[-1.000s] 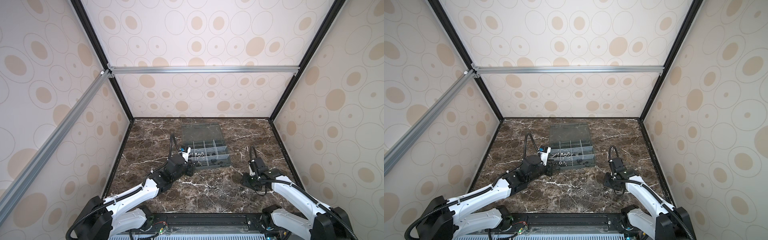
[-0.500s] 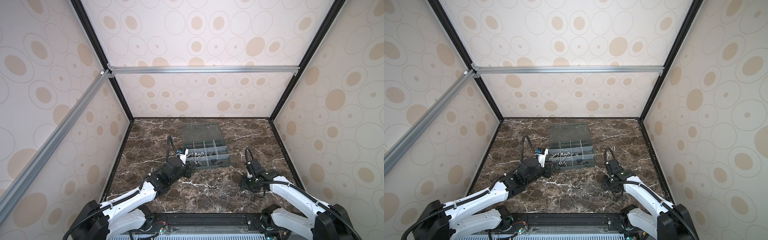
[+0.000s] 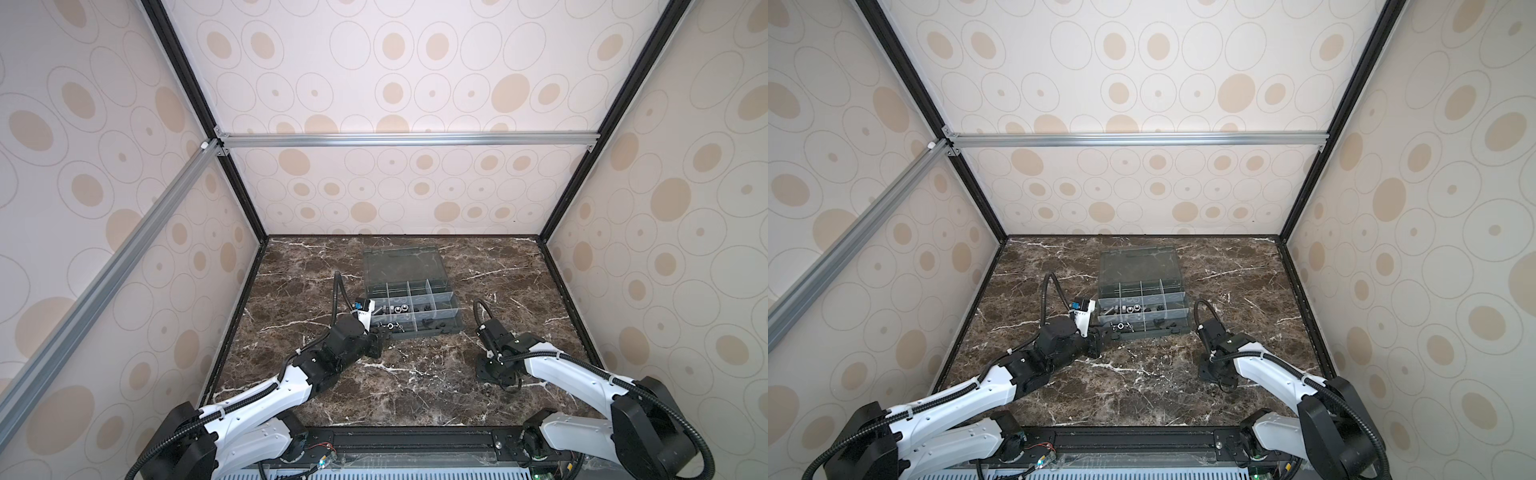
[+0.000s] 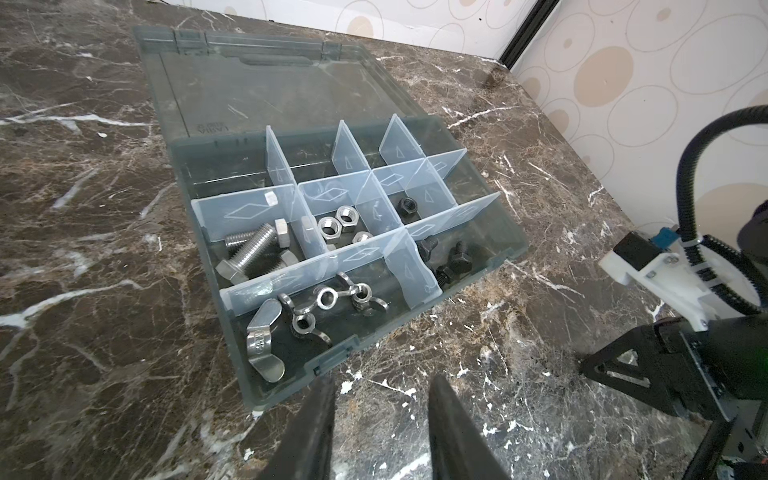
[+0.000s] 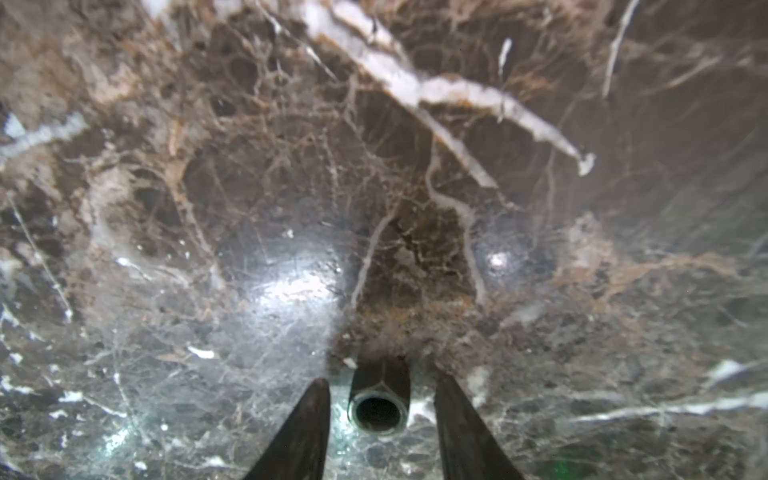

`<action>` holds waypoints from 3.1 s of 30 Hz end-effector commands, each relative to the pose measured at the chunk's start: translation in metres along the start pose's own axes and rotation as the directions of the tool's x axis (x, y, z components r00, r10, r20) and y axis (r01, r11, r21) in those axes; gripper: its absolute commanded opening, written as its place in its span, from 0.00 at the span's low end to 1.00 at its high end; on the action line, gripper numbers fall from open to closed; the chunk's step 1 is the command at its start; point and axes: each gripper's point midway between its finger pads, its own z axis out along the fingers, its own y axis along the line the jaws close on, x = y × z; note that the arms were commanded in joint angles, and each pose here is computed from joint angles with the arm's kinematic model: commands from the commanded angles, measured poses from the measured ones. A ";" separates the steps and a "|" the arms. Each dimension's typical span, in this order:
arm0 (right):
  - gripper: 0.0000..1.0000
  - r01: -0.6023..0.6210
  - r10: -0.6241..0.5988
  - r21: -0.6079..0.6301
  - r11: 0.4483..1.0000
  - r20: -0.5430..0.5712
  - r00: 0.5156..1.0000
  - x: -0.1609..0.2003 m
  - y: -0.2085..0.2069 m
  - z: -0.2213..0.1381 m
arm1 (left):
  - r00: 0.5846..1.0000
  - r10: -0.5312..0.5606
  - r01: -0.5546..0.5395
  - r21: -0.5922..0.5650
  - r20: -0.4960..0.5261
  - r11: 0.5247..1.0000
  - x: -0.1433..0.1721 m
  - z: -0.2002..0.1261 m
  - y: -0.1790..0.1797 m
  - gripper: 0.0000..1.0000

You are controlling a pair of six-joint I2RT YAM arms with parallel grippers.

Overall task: Sort the screws and nuts into containers
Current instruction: Pick up the nut from the bottom-right of the table, then place the nut into the container, then reset both arms

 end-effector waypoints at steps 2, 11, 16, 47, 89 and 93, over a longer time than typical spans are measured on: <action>0.39 -0.007 0.007 0.034 0.999 0.010 1.000 -0.003 -0.002 -0.001 | 0.999 -0.031 0.031 0.008 0.043 0.999 -0.008 -0.004 0.000 0.38; 0.23 -0.001 0.001 0.040 0.999 0.009 1.000 -0.004 0.000 -0.001 | 0.999 -0.030 0.030 0.004 0.041 1.000 -0.006 -0.005 0.002 0.38; 0.18 0.004 -0.004 0.032 0.999 0.016 1.000 -0.008 0.005 -0.004 | 0.999 -0.030 0.030 0.006 0.045 1.000 -0.006 -0.006 0.002 0.38; 0.17 0.237 -0.202 -0.168 0.957 0.200 0.959 -0.186 0.197 -0.042 | 0.996 -0.044 0.046 -0.021 0.082 0.999 -0.005 -0.027 0.013 0.38; 0.58 0.258 -0.255 0.109 0.960 0.716 0.650 -0.206 0.092 -0.161 | 0.803 0.295 0.133 -0.638 0.518 0.758 -0.094 -0.124 0.115 0.90; 0.63 0.170 -0.213 0.139 0.976 0.792 0.573 -0.200 0.045 -0.173 | 0.738 0.399 0.196 -0.739 0.543 0.644 -0.094 -0.146 0.150 0.97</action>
